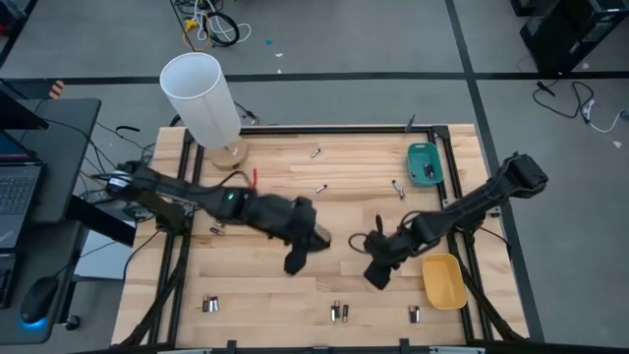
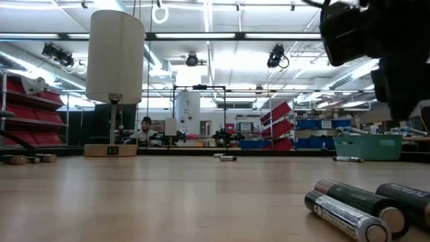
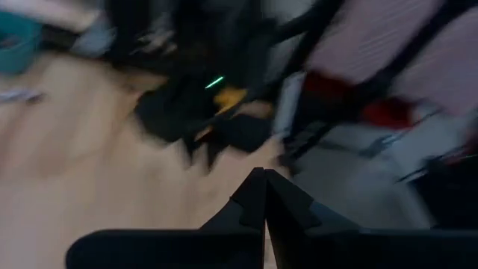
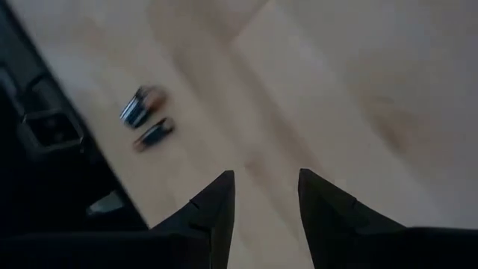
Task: Sort batteries
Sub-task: Put the black battery into the blue bin
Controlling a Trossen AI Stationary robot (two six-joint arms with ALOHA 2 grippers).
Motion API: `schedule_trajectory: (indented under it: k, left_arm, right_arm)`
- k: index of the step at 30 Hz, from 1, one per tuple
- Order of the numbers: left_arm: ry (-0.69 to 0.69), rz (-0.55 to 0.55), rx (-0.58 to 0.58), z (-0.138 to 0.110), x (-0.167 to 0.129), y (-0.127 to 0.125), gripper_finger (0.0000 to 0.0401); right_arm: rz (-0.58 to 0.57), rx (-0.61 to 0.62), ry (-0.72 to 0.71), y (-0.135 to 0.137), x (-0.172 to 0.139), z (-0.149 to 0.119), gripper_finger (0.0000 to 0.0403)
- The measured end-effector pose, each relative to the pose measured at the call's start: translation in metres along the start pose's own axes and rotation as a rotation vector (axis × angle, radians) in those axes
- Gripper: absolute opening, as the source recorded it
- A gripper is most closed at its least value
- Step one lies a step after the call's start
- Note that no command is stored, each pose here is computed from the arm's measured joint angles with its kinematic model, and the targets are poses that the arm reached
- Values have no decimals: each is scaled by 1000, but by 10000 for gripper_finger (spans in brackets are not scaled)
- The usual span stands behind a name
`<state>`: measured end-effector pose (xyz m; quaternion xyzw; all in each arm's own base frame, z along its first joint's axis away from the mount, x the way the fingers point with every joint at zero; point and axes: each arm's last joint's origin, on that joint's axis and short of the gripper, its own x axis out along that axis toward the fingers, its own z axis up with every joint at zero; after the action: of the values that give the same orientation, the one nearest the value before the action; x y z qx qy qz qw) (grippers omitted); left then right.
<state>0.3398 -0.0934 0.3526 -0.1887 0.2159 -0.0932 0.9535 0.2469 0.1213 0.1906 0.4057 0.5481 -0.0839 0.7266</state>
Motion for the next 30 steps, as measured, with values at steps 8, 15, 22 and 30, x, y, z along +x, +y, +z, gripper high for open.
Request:
schedule_trajectory:
  k: [8,15,22,30]
  left_arm:
    - [-61,108,-5,-4,-25,-25,15]
    - [-45,137,20,-7,-49,-35,15]
    - [25,222,58,-14,-74,-35,16]
    - [76,335,148,-25,-92,-38,16]
  right_arm:
    - [29,-26,16,27,33,-10,134]
    - [43,-112,43,59,57,-14,134]
    - [67,-156,48,80,62,-17,134]
    - [19,-25,107,76,71,-22,134]
